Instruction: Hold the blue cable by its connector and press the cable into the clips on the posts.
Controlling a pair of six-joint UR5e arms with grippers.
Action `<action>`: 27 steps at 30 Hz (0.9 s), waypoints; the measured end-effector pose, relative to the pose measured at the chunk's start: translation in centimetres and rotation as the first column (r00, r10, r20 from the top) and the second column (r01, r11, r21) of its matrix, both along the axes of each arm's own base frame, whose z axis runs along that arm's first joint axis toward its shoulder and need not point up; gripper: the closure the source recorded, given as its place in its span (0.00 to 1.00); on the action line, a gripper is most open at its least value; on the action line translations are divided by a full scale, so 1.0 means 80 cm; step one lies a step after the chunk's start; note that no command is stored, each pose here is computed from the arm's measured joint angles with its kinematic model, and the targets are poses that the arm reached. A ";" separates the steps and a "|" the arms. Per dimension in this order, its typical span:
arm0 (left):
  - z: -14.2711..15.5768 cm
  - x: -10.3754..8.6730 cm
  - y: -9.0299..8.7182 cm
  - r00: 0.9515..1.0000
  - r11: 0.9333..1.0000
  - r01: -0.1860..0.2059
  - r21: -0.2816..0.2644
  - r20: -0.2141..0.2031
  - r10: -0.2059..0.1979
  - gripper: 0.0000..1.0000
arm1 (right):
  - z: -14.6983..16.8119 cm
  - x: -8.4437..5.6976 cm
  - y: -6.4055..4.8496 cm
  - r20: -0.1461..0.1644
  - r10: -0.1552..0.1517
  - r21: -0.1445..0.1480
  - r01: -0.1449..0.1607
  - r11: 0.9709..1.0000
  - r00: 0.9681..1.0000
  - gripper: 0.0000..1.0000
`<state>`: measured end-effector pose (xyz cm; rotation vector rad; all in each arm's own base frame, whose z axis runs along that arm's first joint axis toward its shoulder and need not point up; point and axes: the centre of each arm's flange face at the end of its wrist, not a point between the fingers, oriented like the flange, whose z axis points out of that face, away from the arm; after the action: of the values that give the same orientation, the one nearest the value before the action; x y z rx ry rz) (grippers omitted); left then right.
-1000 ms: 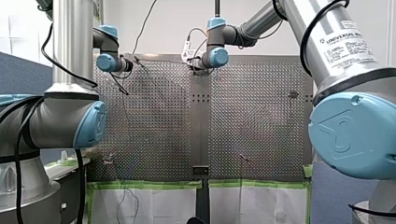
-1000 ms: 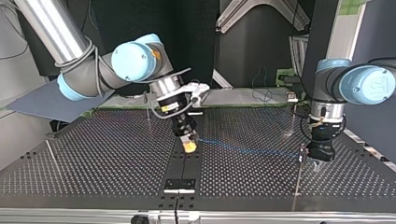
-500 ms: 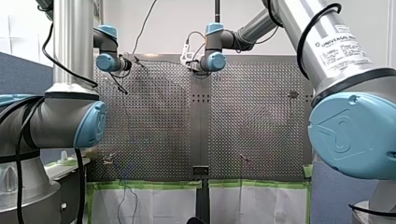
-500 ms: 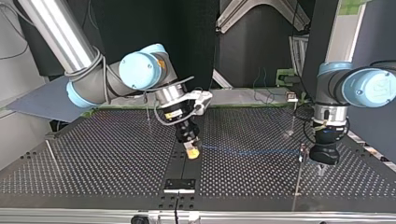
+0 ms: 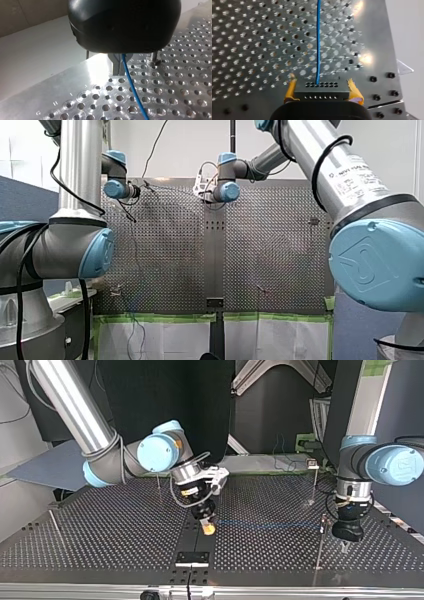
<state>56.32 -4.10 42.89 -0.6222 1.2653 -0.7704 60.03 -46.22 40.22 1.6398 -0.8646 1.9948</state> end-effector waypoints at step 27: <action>-0.006 -0.017 0.003 0.992 0.995 -0.073 0.072 -0.094 0.079 0.00 | 0.053 0.005 -0.009 0.047 0.005 -0.061 -0.002 0.998 0.999 1.00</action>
<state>54.99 -3.85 42.37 -0.6542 1.3432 -0.6373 60.44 -46.96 44.47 1.5679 -0.8105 2.0493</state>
